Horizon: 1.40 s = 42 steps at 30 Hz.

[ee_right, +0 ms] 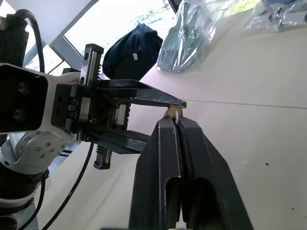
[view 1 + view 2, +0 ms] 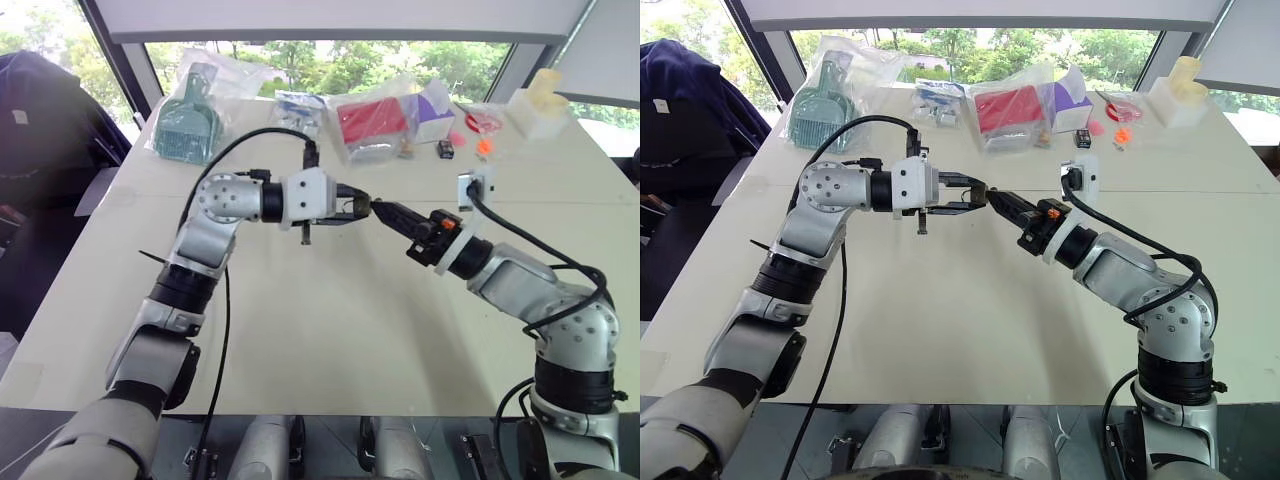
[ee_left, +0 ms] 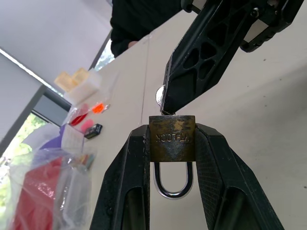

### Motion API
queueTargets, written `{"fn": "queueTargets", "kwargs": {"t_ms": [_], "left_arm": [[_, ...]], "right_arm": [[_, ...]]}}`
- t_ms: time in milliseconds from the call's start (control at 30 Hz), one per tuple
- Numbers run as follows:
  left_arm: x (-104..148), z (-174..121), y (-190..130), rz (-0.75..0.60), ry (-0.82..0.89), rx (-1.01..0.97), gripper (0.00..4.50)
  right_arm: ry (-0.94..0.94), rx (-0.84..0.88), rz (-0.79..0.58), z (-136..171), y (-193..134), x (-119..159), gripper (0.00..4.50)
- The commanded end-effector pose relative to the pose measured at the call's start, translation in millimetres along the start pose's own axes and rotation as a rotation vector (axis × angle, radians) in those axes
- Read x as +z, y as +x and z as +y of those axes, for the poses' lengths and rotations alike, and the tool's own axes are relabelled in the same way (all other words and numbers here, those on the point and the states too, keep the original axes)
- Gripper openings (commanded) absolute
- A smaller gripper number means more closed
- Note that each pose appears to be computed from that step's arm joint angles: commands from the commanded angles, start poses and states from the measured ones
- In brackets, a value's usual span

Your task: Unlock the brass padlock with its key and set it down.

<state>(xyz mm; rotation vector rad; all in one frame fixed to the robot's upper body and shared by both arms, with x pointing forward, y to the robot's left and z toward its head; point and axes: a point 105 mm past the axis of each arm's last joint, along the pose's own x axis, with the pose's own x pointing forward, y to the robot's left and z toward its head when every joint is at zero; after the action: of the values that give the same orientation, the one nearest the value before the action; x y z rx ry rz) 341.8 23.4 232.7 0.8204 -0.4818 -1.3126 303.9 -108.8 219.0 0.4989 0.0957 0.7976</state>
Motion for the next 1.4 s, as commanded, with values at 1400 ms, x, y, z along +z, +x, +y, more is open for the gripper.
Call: {"fn": "queueTargets", "kwargs": {"t_ms": [1400], "left_arm": [[12.3,32.6,-5.7,0.009,0.528,0.256,0.7]], "right_arm": [[0.0,0.004,-0.029,12.5,6.9,4.9,1.42]]}}
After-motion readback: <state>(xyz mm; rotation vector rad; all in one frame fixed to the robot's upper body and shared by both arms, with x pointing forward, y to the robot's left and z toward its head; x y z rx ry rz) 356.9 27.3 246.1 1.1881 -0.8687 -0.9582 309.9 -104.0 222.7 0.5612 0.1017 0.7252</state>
